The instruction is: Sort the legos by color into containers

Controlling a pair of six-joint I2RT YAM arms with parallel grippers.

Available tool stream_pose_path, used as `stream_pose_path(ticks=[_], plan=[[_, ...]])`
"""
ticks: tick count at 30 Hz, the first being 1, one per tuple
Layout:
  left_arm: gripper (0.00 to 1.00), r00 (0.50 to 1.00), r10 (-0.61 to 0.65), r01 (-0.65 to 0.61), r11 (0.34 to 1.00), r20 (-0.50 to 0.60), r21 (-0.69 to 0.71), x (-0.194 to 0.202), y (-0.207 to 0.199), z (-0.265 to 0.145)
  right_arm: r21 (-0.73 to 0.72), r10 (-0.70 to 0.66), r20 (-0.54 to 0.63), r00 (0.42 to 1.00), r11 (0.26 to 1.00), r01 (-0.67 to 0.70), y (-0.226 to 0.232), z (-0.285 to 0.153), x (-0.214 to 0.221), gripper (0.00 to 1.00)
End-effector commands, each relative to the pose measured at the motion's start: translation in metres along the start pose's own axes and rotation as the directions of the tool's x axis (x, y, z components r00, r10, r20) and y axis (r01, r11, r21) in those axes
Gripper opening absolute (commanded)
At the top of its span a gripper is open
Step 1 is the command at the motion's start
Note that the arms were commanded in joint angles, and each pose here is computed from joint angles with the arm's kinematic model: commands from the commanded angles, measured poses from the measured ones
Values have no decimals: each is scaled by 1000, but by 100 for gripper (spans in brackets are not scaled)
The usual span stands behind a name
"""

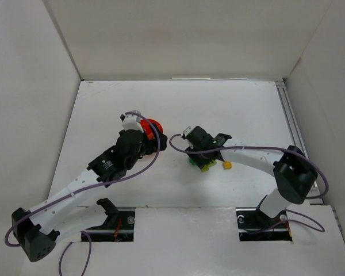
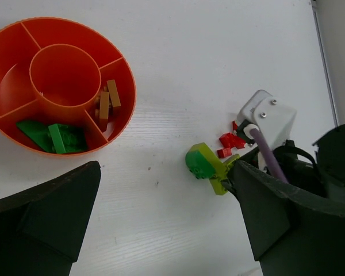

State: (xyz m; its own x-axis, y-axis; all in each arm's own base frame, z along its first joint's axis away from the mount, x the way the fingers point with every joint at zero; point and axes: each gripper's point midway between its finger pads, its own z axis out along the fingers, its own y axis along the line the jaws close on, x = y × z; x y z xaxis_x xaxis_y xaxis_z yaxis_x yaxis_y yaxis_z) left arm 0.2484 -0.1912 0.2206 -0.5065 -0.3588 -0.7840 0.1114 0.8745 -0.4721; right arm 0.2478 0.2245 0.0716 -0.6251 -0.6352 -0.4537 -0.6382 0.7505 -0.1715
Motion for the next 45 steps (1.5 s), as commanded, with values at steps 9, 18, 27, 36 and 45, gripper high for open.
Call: stream_pose_path(ticks=[9, 18, 27, 36, 45], plan=[[100, 999, 40, -40, 999, -25, 4, 6, 1, 3, 40, -92, 26, 995, 995, 91, -3, 16, -23, 56], [100, 999, 43, -44, 999, -20, -16, 6, 5, 3, -3, -129, 28, 991, 992, 129, 7, 34, -27, 48], [100, 999, 40, -40, 999, -6, -19, 2, 7, 0, -30, -144, 52, 988, 989, 145, 14, 43, -31, 52], [100, 999, 44, -44, 999, -7, -31, 2, 11, -3, -34, -106, 70, 992, 994, 108, 13, 47, -36, 28], [100, 998, 44, -39, 991, -38, 126, 3, -21, -7, -54, -22, 259, 966, 998, 38, 5, -5, -71, 7]])
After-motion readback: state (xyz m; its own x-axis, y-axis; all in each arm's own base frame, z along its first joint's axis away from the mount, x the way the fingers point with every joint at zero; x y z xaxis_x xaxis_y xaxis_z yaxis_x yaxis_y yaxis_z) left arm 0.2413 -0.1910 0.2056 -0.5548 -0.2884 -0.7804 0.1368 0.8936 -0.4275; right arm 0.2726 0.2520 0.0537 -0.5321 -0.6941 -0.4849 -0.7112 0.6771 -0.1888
